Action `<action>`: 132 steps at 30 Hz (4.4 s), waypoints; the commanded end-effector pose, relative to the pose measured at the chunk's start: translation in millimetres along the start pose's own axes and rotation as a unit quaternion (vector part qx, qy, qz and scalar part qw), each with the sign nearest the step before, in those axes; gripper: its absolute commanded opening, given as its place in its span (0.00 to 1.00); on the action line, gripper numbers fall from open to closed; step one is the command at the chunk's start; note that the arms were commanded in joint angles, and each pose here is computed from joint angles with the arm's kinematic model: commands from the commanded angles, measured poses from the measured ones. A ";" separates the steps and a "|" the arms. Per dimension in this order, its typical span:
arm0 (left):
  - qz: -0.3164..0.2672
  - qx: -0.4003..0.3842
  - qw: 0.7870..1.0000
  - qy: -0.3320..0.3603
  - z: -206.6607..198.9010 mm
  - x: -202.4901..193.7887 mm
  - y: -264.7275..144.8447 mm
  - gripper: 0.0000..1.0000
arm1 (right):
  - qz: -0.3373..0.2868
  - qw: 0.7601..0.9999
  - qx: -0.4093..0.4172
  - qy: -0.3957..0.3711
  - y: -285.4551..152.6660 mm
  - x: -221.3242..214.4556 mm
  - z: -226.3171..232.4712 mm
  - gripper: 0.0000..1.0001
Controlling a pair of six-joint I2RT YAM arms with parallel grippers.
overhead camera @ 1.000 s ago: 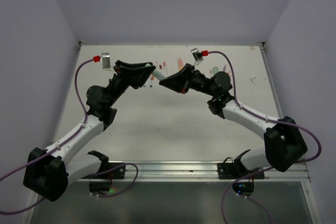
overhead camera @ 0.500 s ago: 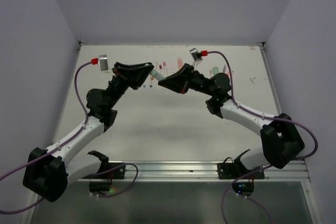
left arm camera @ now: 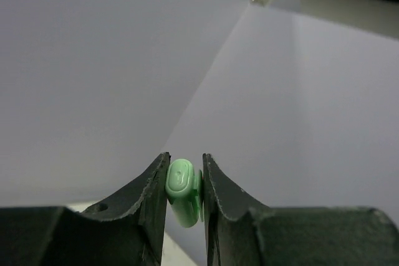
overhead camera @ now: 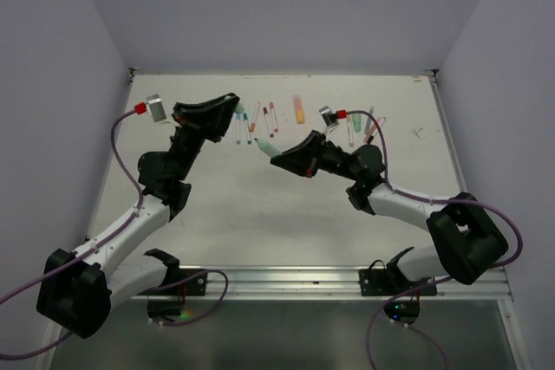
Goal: Open the pen caps
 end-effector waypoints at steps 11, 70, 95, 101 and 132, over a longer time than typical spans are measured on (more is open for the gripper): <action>0.035 0.058 0.996 0.065 11.5 31.8 15.5 0.00 | 0.026 0.986 -0.163 -0.005 -46.4 -33.8 -43.2 0.00; 0.583 0.520 0.610 0.132 171.0 -95.7 -136.8 0.94 | -0.008 0.682 -0.731 -0.035 -173.0 14.9 -105.9 0.81; 0.429 0.367 0.801 0.199 127.7 -42.4 -88.1 1.00 | 0.081 0.753 -0.632 -0.165 1.7 155.8 -257.0 0.69; 0.438 0.369 0.793 0.206 130.0 -43.9 -91.6 1.00 | 0.098 0.745 -0.639 -0.166 9.0 143.8 -290.9 0.65; 0.419 0.143 0.889 0.121 80.3 -29.6 -22.3 1.00 | 0.359 0.844 -0.312 -0.247 -21.6 60.9 -72.3 0.00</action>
Point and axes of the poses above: each gripper's point midway between its finger pads, its own y axis out along the fingers, its own z axis along the line the jaws close on, x = y × z, the point moved 9 cm from there along -y, back along the fingers, and after that the axes turned 9 degrees about y, right-handed, at the moved point
